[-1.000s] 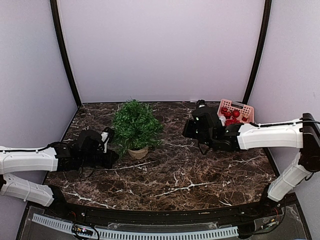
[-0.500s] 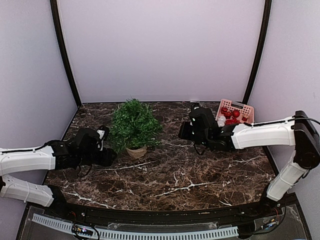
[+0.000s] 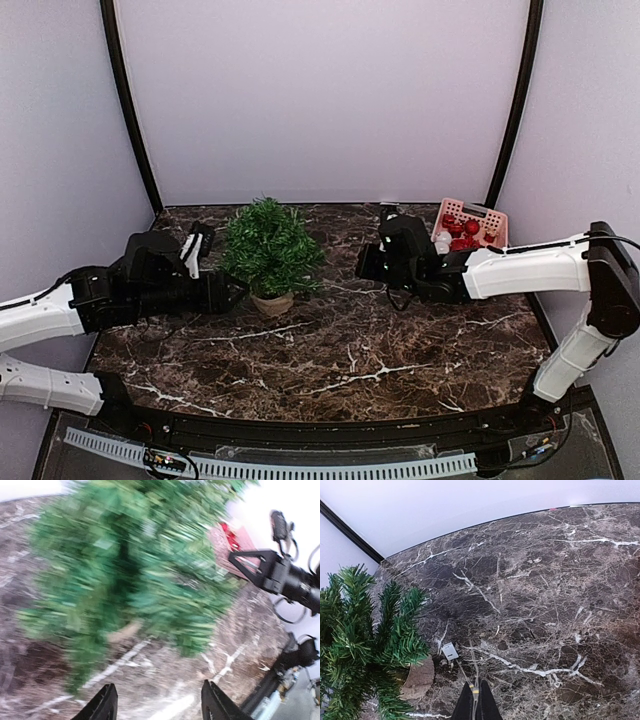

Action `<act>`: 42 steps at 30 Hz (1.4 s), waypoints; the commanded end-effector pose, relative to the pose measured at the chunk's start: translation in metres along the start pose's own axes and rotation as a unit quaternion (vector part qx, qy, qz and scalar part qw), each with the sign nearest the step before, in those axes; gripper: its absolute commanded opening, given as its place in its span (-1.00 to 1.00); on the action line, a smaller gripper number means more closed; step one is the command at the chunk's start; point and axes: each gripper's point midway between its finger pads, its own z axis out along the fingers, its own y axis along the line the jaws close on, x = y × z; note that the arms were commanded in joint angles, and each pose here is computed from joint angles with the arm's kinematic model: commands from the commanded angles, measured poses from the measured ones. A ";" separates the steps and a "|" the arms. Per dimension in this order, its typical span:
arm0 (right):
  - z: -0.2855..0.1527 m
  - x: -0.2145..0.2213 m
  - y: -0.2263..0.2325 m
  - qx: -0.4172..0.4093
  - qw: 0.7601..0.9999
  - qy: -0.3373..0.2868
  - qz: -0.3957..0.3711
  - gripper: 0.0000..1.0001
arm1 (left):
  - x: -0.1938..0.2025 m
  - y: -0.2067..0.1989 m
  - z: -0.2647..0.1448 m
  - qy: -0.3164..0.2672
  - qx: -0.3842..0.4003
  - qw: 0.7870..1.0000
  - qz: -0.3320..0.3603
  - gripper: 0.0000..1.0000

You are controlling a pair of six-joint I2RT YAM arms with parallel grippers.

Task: Decorate the small christmas tree
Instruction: Wrap the light string in the gap of the branches.

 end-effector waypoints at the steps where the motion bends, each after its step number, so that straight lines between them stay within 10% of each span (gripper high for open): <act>1: -0.010 -0.011 0.009 -0.021 0.999 -0.019 0.016 -1.00 | -0.006 -0.053 0.010 0.002 0.079 0.996 -0.043 0.24; 15: -0.021 -0.018 0.006 -0.023 0.999 -0.033 0.021 -1.00 | 0.002 -0.053 0.062 0.009 0.038 0.997 -0.064 0.39; 31: -0.035 -0.017 0.006 -0.019 0.999 -0.030 0.017 -1.00 | 0.012 -0.037 0.060 0.020 0.007 0.999 -0.037 -0.79; 42: -0.073 -0.012 0.005 0.000 0.999 -0.042 0.021 -1.00 | 0.022 -0.045 0.041 0.050 0.046 0.995 0.075 -1.00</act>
